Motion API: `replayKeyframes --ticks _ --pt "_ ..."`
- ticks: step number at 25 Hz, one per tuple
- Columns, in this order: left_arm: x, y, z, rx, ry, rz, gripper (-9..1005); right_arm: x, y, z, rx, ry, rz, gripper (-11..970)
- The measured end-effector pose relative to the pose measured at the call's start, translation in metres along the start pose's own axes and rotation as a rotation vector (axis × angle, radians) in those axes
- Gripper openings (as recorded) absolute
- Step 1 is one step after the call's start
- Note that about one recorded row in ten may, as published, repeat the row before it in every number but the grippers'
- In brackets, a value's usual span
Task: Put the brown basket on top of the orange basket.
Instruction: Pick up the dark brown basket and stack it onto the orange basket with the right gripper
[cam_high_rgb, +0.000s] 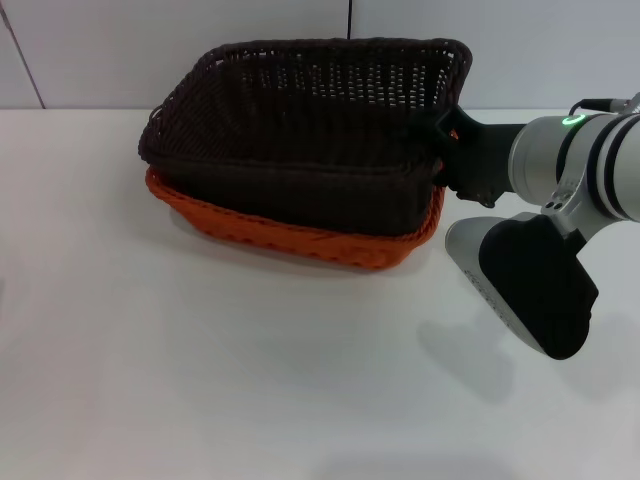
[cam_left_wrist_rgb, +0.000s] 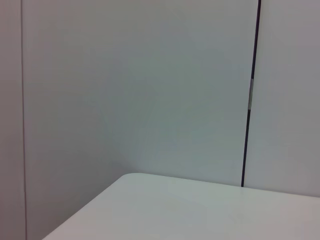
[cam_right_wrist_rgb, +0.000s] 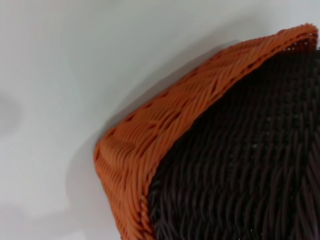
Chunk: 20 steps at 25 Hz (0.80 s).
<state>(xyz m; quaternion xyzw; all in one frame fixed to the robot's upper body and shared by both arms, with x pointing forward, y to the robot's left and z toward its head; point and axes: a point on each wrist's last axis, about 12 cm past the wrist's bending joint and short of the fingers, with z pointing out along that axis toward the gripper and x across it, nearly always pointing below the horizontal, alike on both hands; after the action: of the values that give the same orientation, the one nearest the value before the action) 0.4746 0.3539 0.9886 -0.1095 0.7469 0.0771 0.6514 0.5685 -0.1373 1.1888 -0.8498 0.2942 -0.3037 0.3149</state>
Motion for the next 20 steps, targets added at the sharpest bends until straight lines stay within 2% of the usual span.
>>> replayKeyframes --ticks 4,7,12,20 --pt "-0.001 0.0 0.001 0.002 -0.002 0.0 770 0.0 -0.003 -0.006 0.021 0.01 0.012 636" --pt "-0.002 -0.001 0.003 0.006 -0.004 0.002 770 0.0 -0.009 -0.017 0.052 0.017 0.019 636" --pt "-0.003 -0.002 0.005 0.009 -0.006 0.006 770 -0.006 -0.006 -0.027 0.021 -0.003 0.026 637" --pt "-0.003 -0.001 0.006 0.008 -0.004 0.011 770 -0.004 0.0 -0.021 0.039 0.019 0.04 637"
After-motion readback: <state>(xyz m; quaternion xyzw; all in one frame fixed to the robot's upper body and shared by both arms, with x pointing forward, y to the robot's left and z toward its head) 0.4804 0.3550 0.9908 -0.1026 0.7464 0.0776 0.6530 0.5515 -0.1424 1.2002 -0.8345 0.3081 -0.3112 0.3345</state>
